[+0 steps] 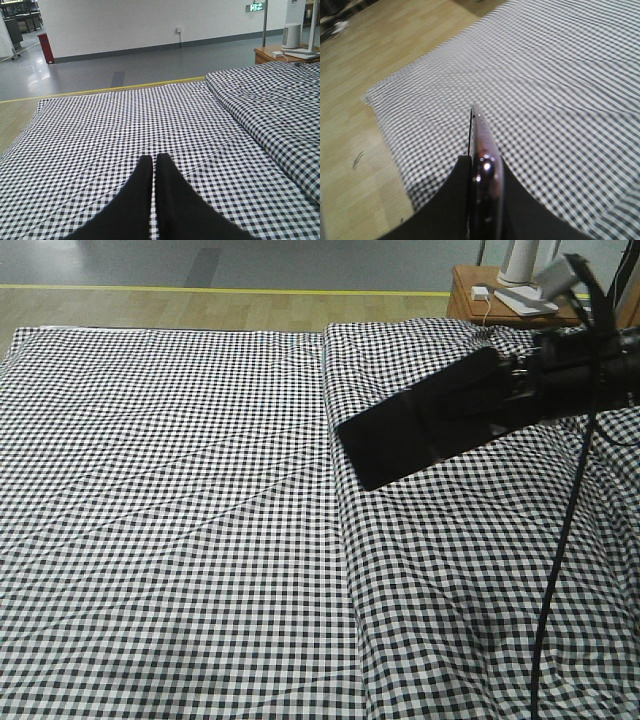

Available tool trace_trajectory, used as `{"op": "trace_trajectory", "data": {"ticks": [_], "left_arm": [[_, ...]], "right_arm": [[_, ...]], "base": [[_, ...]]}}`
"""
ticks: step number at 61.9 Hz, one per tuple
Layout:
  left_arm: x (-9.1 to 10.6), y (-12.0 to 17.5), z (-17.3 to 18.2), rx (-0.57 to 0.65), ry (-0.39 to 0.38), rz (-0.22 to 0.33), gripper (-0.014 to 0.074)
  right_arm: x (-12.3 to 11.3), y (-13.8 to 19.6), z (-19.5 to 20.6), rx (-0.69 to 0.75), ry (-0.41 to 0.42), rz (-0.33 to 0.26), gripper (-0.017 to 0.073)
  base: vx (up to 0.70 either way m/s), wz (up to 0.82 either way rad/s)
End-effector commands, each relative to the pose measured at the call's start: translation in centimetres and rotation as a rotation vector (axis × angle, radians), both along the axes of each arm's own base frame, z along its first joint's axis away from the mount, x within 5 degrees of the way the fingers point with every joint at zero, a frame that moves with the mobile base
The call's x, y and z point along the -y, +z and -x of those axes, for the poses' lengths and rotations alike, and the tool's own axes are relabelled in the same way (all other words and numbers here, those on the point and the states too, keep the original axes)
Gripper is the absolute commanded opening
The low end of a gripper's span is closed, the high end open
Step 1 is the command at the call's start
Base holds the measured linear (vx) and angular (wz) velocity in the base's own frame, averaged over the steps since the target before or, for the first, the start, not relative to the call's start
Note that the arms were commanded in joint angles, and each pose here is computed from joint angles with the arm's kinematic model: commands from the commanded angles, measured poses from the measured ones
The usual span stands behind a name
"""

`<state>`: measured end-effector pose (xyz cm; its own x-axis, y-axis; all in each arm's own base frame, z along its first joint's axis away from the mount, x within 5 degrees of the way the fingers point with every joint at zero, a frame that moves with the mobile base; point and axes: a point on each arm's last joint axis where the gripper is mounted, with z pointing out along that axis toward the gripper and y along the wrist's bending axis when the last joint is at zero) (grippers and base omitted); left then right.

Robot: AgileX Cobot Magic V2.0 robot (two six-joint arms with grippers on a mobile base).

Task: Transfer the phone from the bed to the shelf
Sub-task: 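Lift the phone with the right gripper up off the bed, then hold the phone raised in the right gripper while turning away from bed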

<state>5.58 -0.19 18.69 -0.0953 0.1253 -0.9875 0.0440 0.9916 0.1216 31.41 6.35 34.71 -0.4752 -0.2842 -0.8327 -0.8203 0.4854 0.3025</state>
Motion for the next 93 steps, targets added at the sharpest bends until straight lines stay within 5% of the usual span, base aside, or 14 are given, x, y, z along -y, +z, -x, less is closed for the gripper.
{"op": "trace_trajectory", "data": {"ticks": [1,22,43,93], "left_arm": [[0.0,1.5,0.1,0.1,-0.001,0.018,0.0001],[0.0,1.5,0.1,0.1,-0.001,0.018,0.0001],[0.0,1.5,0.1,0.1,-0.001,0.018,0.0001],[0.0,1.5,0.1,0.1,-0.001,0.018,0.0001]], "right_arm": [[-2.9,3.5,2.8,0.046,0.131,-0.096,-0.0003],[-10.2,4.2,7.2,0.007,0.388,-0.115,-0.0003],[-14.3,4.2,10.5,-0.047,0.547,-0.115,-0.0003],[-14.5,4.2,10.7,-0.048,0.557,-0.117,-0.0003]], "base": [[0.0,0.0],[0.0,0.0],[0.0,0.0],[0.0,0.0]]}}
